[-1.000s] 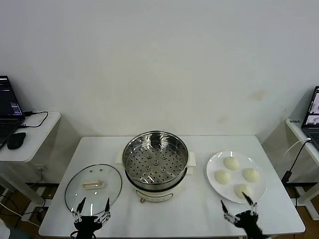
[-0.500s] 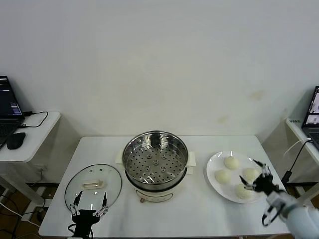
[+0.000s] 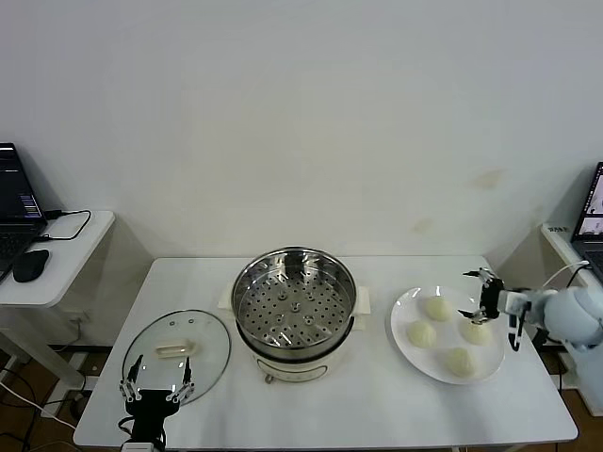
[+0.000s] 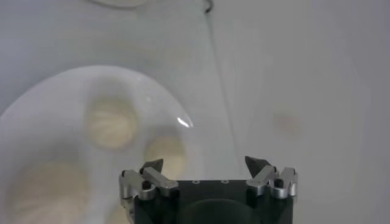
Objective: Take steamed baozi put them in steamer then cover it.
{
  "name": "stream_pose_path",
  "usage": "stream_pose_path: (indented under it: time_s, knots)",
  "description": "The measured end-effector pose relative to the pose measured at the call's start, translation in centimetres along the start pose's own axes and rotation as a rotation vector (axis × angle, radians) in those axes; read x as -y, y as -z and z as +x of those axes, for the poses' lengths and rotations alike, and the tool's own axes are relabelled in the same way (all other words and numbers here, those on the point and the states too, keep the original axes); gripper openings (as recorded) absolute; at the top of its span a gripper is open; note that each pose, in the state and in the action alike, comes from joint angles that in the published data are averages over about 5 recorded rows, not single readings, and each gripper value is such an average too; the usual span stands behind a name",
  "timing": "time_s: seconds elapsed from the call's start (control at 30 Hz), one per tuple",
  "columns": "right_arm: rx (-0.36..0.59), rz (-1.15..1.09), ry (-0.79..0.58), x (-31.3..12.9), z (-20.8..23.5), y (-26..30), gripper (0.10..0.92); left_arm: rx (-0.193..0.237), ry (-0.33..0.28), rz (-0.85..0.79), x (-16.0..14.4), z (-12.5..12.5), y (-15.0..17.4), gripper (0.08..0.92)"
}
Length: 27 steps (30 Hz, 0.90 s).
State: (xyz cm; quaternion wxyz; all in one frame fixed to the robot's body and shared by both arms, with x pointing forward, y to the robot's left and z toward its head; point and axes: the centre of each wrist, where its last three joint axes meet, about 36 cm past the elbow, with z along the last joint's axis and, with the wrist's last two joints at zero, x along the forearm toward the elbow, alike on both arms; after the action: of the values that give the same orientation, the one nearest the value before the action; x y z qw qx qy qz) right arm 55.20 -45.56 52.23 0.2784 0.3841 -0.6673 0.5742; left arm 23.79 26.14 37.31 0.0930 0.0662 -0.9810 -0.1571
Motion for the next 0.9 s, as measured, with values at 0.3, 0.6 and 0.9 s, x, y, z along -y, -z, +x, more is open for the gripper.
stream_pose_path:
  time_s: [0.3, 0.6, 0.9]
  knots:
    - [-0.044, 0.031, 0.130, 3.0, -3.3, 0.1, 0.823, 0.022, 0.006, -0.012, -0.4, -0.2, 0.2, 0.823]
    - [-0.085, 0.037, 0.223, 3.8, -7.0, 0.9, 0.823, 0.028, 0.005, -0.019, -0.5, -0.2, 0.0, 0.823]
    - [-0.123, 0.040, 0.276, 3.4, -9.8, 1.5, 0.823, 0.031, 0.005, -0.021, -0.6, -0.3, -0.1, 0.823]
